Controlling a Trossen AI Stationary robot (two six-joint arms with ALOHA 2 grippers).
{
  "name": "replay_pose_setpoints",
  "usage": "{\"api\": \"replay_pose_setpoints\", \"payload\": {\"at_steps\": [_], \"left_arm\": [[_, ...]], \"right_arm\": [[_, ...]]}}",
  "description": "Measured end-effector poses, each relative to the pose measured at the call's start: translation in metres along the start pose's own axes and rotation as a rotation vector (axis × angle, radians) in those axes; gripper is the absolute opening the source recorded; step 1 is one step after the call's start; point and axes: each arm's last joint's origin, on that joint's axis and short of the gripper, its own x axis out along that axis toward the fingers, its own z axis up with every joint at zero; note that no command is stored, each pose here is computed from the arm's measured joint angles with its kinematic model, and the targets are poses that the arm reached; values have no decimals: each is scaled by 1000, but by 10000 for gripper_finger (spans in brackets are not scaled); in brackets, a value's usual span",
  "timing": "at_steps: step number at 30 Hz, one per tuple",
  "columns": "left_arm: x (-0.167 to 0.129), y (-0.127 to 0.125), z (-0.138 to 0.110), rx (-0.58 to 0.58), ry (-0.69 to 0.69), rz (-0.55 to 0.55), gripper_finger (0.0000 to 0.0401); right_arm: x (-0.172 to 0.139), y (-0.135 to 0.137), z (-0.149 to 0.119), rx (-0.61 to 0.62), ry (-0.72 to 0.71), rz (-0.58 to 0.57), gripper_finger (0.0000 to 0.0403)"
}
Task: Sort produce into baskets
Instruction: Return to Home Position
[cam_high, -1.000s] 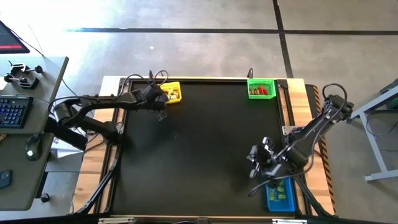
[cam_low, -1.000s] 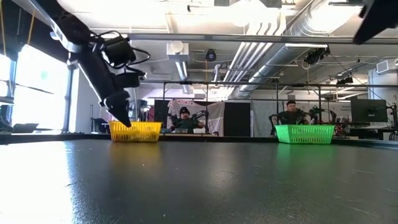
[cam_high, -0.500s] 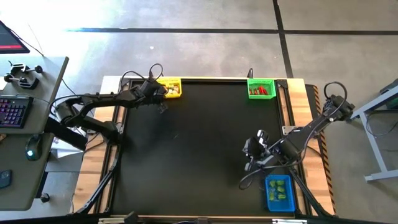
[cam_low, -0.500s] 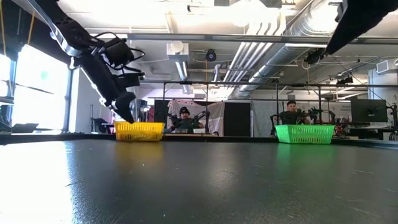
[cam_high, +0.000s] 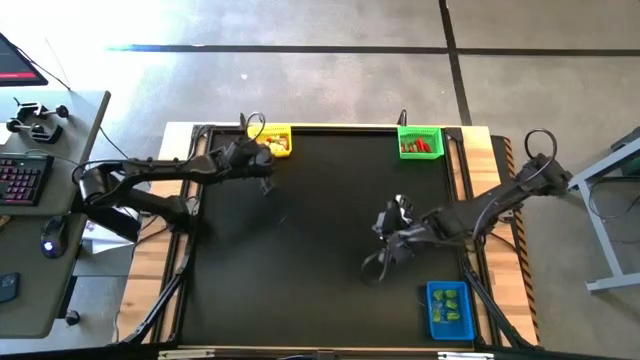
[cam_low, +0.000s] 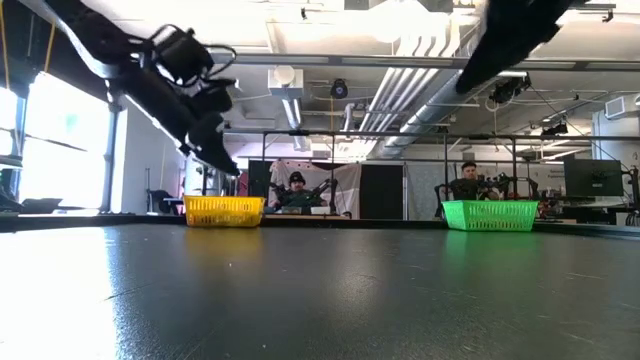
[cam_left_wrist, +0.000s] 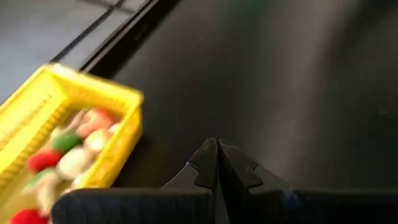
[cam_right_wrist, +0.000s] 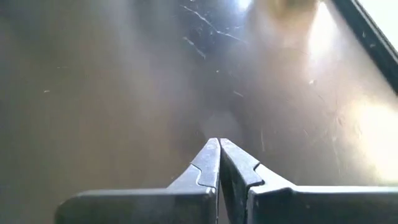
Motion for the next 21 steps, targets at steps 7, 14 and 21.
{"api": "replay_pose_setpoints", "payload": {"at_steps": [7, 14, 21], "left_arm": [[-13, -25, -5, 40, -242, -114, 0], [-33, -38, -7, 43, -466, -245, 0], [-55, -39, -17, 42, -565, -269, 0]], "right_arm": [[38, -22, 1, -21, -68, 47, 0], [69, -50, 5, -37, -228, 108, 0], [87, -81, 3, -21, -389, 115, 0]]}}
